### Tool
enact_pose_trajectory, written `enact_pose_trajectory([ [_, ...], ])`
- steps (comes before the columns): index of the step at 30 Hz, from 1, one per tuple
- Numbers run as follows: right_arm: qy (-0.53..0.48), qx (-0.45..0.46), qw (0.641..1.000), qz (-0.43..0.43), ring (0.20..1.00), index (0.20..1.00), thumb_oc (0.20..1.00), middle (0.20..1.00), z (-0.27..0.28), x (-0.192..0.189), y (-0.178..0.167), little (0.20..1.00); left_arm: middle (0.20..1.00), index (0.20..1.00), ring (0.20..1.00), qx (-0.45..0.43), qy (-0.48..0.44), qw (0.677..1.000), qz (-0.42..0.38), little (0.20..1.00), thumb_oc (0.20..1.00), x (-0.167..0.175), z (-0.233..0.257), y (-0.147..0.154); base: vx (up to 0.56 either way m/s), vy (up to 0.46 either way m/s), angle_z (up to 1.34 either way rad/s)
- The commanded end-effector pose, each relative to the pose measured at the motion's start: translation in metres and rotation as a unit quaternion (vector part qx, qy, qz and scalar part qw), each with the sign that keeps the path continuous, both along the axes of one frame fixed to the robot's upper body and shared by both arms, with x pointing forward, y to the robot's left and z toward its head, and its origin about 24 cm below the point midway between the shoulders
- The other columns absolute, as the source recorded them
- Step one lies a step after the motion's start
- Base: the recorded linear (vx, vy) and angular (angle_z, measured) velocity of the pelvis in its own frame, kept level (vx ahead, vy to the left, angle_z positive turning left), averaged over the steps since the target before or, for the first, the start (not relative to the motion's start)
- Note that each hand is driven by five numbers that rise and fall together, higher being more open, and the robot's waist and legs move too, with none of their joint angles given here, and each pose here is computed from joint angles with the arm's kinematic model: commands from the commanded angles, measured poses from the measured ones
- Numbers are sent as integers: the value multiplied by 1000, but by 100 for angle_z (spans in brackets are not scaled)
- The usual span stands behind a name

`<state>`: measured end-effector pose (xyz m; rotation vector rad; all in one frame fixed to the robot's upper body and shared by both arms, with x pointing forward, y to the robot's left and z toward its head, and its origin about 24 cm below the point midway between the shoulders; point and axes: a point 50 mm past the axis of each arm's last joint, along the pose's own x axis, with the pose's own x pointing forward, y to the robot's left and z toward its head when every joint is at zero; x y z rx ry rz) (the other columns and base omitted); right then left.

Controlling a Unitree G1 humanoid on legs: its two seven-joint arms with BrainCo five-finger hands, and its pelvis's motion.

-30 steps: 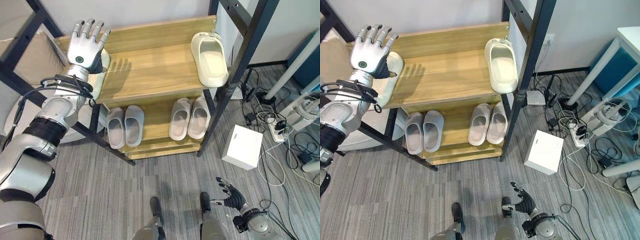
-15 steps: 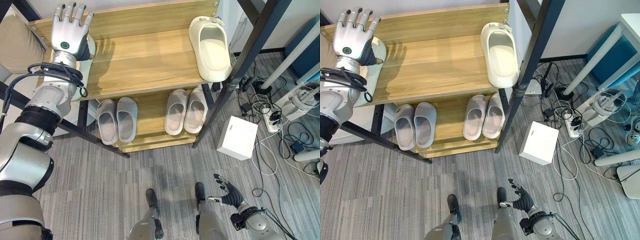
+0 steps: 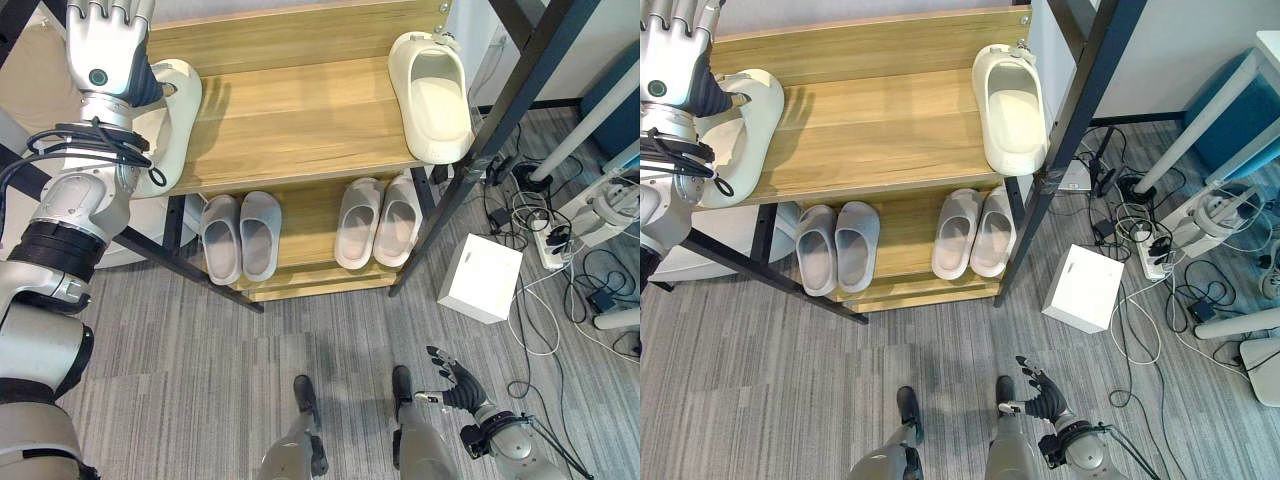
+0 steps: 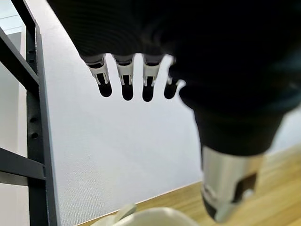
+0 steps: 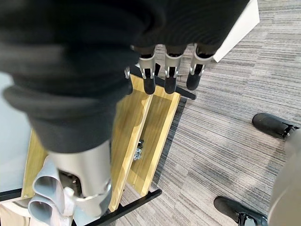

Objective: Arrange the slippers neatly on the shoe rack.

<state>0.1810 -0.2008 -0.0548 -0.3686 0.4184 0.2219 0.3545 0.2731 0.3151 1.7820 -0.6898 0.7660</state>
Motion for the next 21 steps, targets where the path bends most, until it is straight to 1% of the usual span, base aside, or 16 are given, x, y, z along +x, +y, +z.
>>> enact_pose_trajectory([
  [1,-43,9,999,16,1000,1000,1000,1000,14,8,4,1000,1000,1000,1000,34,-34,994,98,1000,1000,-16,33,36,18,33,-1],
  [8,-48,15,999,14,1000,1000,1000,1000,15,11,4,1000,1000,1000,1000,66,-4,988,140,1000,1000,-13,36,45,1,3,0],
  [17,-47,16,999,16,1000,1000,1000,1000,15,11,5,1000,1000,1000,1000,60,15,986,157,1000,1000,-9,32,50,5,12,-5],
  [21,-53,17,998,16,1000,1000,1000,1000,18,13,4,1000,1000,1000,1000,50,40,981,181,1000,1000,-5,27,58,0,0,0],
])
